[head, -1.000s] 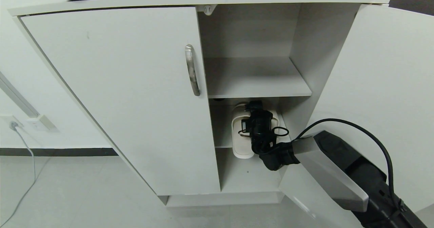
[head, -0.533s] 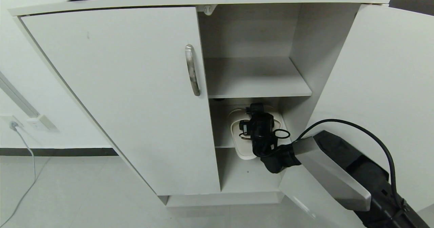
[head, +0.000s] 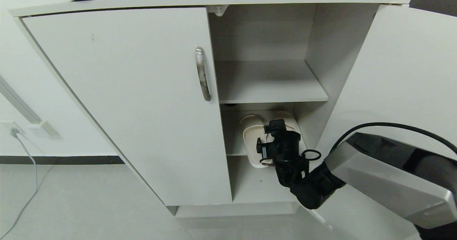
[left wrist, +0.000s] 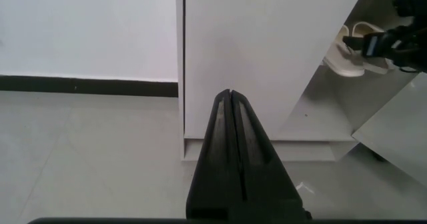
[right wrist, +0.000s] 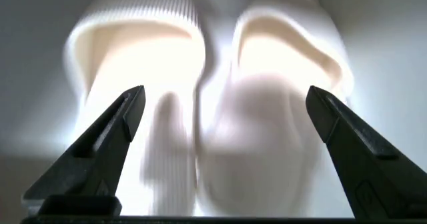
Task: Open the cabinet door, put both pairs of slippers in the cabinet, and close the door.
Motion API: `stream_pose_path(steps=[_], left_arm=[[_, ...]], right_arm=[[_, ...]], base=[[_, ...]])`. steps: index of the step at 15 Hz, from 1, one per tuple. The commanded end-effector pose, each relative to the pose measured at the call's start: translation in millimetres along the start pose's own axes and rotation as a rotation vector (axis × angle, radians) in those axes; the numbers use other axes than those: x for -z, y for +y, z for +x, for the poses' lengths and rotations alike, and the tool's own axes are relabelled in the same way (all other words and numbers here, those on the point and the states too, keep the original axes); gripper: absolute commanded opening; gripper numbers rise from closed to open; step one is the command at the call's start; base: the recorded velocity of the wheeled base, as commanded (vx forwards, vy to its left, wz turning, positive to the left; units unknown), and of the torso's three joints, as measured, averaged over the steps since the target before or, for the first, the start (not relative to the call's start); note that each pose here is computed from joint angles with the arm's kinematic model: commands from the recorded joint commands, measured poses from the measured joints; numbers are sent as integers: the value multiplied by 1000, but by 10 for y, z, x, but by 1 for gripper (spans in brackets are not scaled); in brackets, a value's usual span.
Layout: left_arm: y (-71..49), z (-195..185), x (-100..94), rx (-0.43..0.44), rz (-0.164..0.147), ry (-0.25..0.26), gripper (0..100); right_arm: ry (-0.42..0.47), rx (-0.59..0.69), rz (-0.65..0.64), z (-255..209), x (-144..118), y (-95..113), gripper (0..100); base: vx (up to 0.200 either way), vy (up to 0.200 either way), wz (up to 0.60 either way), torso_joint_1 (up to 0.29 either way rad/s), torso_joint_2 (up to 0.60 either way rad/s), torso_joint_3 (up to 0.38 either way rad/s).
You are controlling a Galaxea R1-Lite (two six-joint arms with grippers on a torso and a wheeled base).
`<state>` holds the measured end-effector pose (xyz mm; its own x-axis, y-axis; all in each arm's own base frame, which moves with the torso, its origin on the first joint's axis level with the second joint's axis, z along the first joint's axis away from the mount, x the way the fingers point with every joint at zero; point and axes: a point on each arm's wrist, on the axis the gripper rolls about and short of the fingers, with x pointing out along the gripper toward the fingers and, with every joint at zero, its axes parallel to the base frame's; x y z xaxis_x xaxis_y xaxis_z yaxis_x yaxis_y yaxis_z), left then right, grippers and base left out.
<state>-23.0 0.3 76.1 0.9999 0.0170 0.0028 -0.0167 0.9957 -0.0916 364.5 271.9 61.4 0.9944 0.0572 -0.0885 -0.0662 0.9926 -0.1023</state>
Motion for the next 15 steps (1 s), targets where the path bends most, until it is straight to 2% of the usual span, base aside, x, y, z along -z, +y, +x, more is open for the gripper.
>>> stream_pose_path(steps=[1,3,6,12,15], left_arm=[[0,0,-3,0,-2,0,0],[0,0,-3,0,-2,0,0],[0,0,-3,0,-2,0,0],[0,0,-3,0,-3,0,0],[-1,0,-3,3,-2,0,0]], right_arm=[[-35,-67,17,-547,-265,-102,100],[-21,-228,-2,-951,-316,-139,100],[14,-453,-15,-1264,-273,-259,100],[7,-450,-19,-1253,-277,-223,100],[15,-450,-23,-1267,-250,-236,100]], base=[[0,0,0,0,0,0],[0,0,0,0,0,0],[0,0,0,0,0,0],[0,0,0,0,0,0],[-200,0,0,6,1,-1]])
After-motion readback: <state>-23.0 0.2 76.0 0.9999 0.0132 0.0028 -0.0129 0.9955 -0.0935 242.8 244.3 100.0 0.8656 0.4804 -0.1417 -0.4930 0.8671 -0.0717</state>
